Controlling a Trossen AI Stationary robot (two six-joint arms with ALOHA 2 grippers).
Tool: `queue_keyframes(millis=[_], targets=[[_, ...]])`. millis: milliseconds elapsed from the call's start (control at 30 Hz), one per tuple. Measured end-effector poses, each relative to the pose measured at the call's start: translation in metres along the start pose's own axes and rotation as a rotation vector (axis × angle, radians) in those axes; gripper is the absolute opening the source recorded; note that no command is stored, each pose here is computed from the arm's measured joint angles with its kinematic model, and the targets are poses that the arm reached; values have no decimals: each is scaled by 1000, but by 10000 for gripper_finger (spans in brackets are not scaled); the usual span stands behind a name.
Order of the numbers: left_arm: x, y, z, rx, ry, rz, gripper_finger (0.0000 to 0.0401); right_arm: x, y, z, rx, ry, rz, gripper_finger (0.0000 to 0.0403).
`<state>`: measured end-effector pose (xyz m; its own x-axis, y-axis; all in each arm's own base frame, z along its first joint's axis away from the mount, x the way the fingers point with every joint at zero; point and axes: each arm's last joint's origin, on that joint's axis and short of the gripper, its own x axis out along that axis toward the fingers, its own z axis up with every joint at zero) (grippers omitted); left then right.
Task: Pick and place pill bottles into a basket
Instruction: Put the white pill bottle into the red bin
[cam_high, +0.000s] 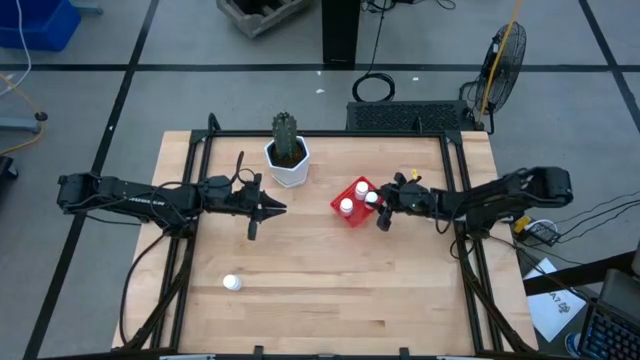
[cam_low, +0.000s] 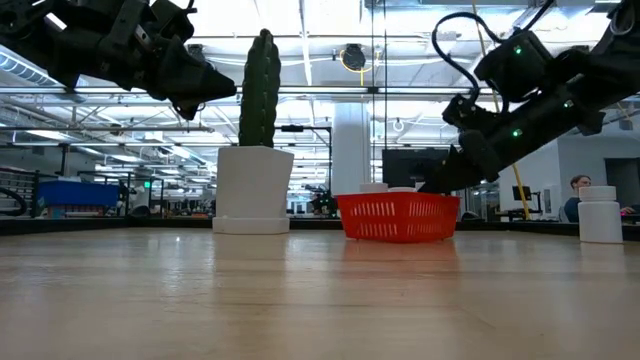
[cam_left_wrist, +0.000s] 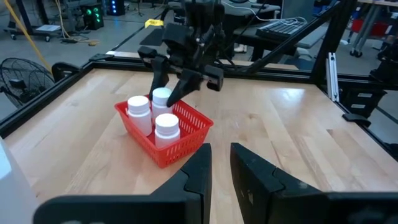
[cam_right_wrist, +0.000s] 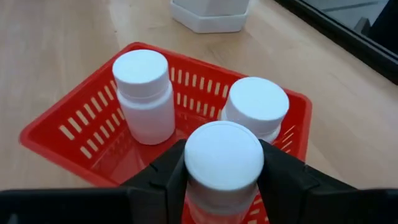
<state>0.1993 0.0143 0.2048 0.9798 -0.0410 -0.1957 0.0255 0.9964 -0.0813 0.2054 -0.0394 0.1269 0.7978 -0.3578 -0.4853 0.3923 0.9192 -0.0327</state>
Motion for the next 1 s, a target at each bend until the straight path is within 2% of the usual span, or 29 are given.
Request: queue_keyframes(millis=[100,267,400,533,600,667,867,1000], targets=[[0,0,0,0,0,0,62,3,0,-2,0,4,-1,155],[0,0,0,-1,1,0,62,4,1,-2,-6,-5,-2,202],[0,0,0,-2,3,0,62,4,1,1,-26,-36,1,226],[0,0,-1,-3,5,0,62,2,2,10,-22,-121,13,235],[0,0,-1,-4,7,0,62,1,7,16,8,-186,74,235],[0,0,-1,-5,6,0,62,-1,18,26,-11,-244,167,233],[0,0,-1,-5,5,0,62,-6,63,62,-101,-331,322,217],[0,0,2,-1,-20,-9,62,6,100,85,-150,-258,392,211]])
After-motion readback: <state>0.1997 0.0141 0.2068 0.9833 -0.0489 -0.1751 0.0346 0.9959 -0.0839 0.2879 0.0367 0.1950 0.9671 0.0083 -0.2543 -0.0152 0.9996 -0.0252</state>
